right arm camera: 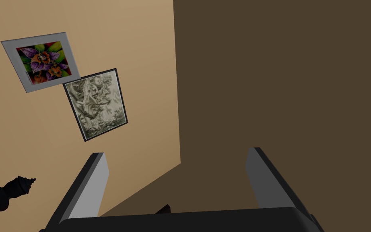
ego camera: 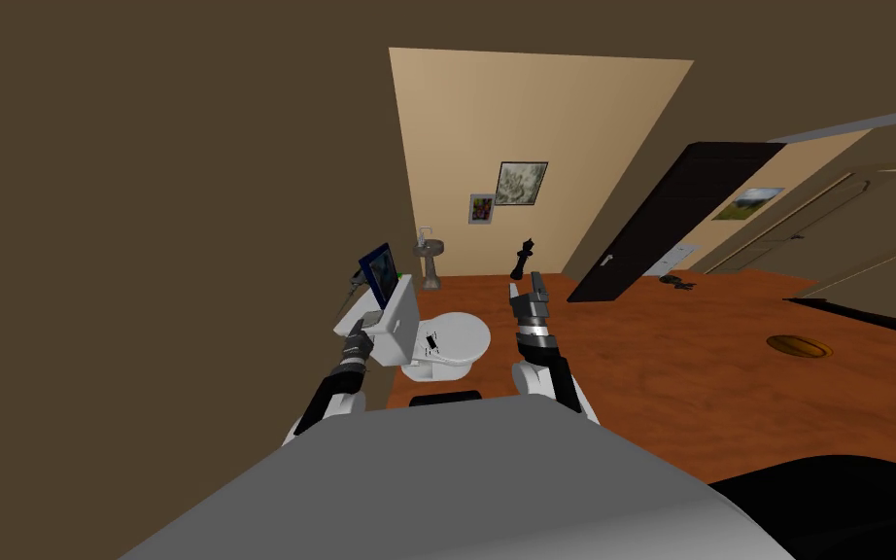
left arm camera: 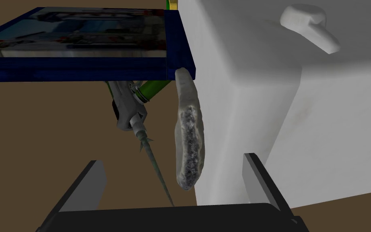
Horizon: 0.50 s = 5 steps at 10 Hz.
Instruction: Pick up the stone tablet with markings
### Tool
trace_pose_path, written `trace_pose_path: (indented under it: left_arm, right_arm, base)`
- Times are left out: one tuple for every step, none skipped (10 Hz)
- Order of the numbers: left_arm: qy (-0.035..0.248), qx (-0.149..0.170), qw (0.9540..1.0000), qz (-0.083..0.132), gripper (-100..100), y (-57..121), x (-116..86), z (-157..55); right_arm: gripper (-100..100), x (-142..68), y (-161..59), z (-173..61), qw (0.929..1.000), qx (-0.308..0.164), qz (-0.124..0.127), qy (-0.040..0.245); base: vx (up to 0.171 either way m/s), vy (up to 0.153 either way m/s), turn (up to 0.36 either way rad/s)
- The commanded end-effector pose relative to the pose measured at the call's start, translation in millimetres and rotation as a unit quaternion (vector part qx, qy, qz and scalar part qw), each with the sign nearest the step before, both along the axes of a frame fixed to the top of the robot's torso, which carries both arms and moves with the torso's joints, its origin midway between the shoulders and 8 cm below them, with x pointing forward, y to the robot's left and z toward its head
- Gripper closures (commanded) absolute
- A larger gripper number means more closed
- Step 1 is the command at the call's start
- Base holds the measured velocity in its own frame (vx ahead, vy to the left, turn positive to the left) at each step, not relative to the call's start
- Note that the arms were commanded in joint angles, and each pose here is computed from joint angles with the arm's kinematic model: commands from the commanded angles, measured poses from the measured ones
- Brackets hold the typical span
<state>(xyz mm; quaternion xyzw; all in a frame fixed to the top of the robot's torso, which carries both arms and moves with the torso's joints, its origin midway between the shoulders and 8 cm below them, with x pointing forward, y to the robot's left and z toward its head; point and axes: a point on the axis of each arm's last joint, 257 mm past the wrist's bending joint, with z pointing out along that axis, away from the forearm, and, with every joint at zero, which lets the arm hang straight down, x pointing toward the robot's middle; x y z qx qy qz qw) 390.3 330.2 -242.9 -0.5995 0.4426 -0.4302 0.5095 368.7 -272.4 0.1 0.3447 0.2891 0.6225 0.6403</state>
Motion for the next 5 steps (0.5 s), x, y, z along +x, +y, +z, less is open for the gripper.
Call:
trace_pose_path:
  left_arm:
    - [0.0,0.0,1.0,0.0,0,0.0,0.0,0.0]
    - [0.0,0.0,1.0,0.0,-100,0.0,0.0,0.0]
    - [0.0,0.0,1.0,0.0,100,0.0,0.0,0.0]
    - [0.0,0.0,1.0,0.0,100,0.0,0.0,0.0]
    - [0.0,0.0,1.0,0.0,100,0.0,0.0,0.0]
  right_arm:
    - [0,0.0,0.0,0.0,1.0,0.0,0.0,0.0]
    - [0,0.0,0.0,0.0,1.0,0.0,0.0,0.0]
    - [0,0.0,0.0,0.0,1.0,0.0,0.0,0.0]
    - [0,0.0,0.0,0.0,1.0,0.0,0.0,0.0]
    - [0,0.0,0.0,0.0,1.0,0.0,0.0,0.0]
  base:
    - [0.0,0.0,0.0]
    - [0.0,0.0,0.0]
    - [0.0,0.0,0.0]
    - [0.0,0.0,0.0]
    - [0.0,0.0,0.0]
